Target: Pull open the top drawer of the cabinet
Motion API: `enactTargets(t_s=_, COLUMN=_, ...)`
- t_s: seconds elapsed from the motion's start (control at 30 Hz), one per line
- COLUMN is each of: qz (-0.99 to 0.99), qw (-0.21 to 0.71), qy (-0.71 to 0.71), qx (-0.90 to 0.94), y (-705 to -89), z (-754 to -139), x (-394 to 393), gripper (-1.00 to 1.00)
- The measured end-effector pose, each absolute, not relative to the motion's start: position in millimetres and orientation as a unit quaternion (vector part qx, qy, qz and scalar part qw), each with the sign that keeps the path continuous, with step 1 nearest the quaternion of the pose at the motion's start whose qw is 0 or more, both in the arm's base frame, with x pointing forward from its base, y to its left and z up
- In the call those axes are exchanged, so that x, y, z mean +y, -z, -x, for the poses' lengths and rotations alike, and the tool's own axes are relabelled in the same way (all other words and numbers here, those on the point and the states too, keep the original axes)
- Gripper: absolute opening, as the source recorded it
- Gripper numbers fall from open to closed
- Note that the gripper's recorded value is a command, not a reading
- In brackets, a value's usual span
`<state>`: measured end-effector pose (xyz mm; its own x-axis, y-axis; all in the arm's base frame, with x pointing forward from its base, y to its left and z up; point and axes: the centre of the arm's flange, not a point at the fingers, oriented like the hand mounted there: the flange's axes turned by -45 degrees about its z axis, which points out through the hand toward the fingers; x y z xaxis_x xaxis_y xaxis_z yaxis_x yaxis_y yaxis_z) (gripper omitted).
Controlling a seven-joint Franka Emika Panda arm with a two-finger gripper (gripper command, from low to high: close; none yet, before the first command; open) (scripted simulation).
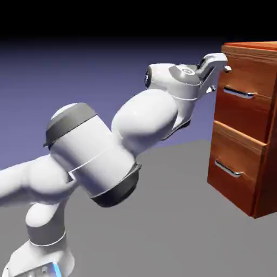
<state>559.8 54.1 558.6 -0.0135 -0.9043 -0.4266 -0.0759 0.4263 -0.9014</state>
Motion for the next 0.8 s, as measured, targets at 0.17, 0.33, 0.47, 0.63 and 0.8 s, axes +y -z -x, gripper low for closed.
enactTargets(t_s=0.17, qz=0.474, qw=0.526, qy=0.461, qx=0.535, y=-521, z=-593, x=77, gripper=0.0)
enactTargets(t_s=0.33, qz=0.5, qw=0.501, qy=0.499, qx=0.5, y=-505, z=-623, x=88, gripper=0.0)
enactTargets(t_s=0.47, qz=0.5, qw=0.5, qy=0.5, qx=0.5, y=-504, z=-655, x=88, gripper=-1.0)
enactTargets(t_s=0.63, qz=0.5, qw=0.501, qy=0.5, qx=0.499, y=-504, z=-629, x=88, gripper=-1.0)
enactTargets(t_s=0.8, qz=0.5, qw=0.501, qy=0.5, qx=0.499, y=-504, z=-582, x=88, gripper=-1.0)
